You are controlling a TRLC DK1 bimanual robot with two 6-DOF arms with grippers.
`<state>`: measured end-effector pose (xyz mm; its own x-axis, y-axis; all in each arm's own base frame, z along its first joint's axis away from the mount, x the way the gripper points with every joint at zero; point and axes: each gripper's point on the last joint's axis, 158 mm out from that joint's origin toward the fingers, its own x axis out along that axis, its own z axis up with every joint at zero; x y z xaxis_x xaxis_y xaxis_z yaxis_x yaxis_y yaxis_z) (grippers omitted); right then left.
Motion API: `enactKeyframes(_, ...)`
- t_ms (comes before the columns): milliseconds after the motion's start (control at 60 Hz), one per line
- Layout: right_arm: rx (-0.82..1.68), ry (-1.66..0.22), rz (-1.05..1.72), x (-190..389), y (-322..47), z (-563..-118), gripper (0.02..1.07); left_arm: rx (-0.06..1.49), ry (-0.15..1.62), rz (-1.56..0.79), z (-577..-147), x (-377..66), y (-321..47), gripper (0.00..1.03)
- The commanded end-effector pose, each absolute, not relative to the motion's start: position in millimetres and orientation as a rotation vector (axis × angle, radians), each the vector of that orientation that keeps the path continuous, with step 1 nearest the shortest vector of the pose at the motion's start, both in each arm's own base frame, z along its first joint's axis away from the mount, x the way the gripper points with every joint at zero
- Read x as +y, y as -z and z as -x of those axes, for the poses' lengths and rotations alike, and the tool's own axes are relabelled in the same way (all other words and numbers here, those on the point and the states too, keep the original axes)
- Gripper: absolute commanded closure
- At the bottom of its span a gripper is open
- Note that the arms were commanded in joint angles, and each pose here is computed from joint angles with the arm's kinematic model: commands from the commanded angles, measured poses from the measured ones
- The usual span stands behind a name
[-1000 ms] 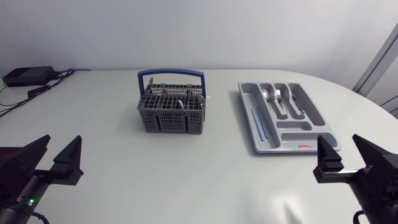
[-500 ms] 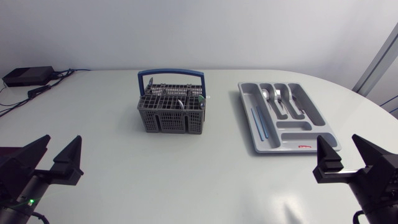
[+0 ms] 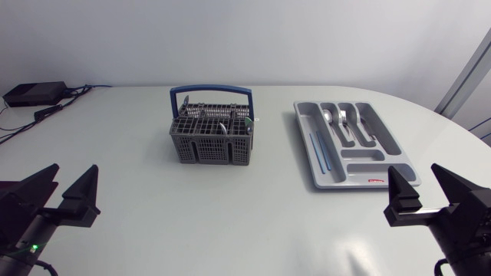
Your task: Unload the cutlery basket into the drawer organizer.
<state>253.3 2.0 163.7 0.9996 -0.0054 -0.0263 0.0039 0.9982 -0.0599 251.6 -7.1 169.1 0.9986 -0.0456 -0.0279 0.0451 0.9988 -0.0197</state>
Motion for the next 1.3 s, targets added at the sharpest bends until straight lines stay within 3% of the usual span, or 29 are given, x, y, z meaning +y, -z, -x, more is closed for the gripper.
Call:
enactKeyframes(0, -0.020, -0.002, 0.074, 5, -187, -251, 0.06, -0.022, 0.048, -0.004, -248, -8, -196, 0.05)
enactKeyframes(417, 0.050, -0.043, 0.081, 18, -207, -267, 0.07, 0.106, 0.136, -0.018, -272, -31, -227, 0.08)
enactKeyframes(667, 0.144, -0.062, 0.086, 28, -207, -286, 0.07, 0.326, 0.209, -0.053, -311, -59, -210, 0.12)
enactKeyframes(983, 0.379, -0.094, 0.131, 40, -182, -305, 0.07, 0.487, 0.252, -0.347, -364, -86, -187, 0.19)
enactKeyframes(1167, 0.443, -0.127, 0.181, 47, -171, -310, 0.07, 0.494, 0.337, -0.527, -371, -115, -178, 0.17)
enactKeyframes(1283, 0.482, -0.162, 0.242, 54, -162, -310, 0.07, 0.595, 0.417, -0.569, -373, -136, -158, 0.14)
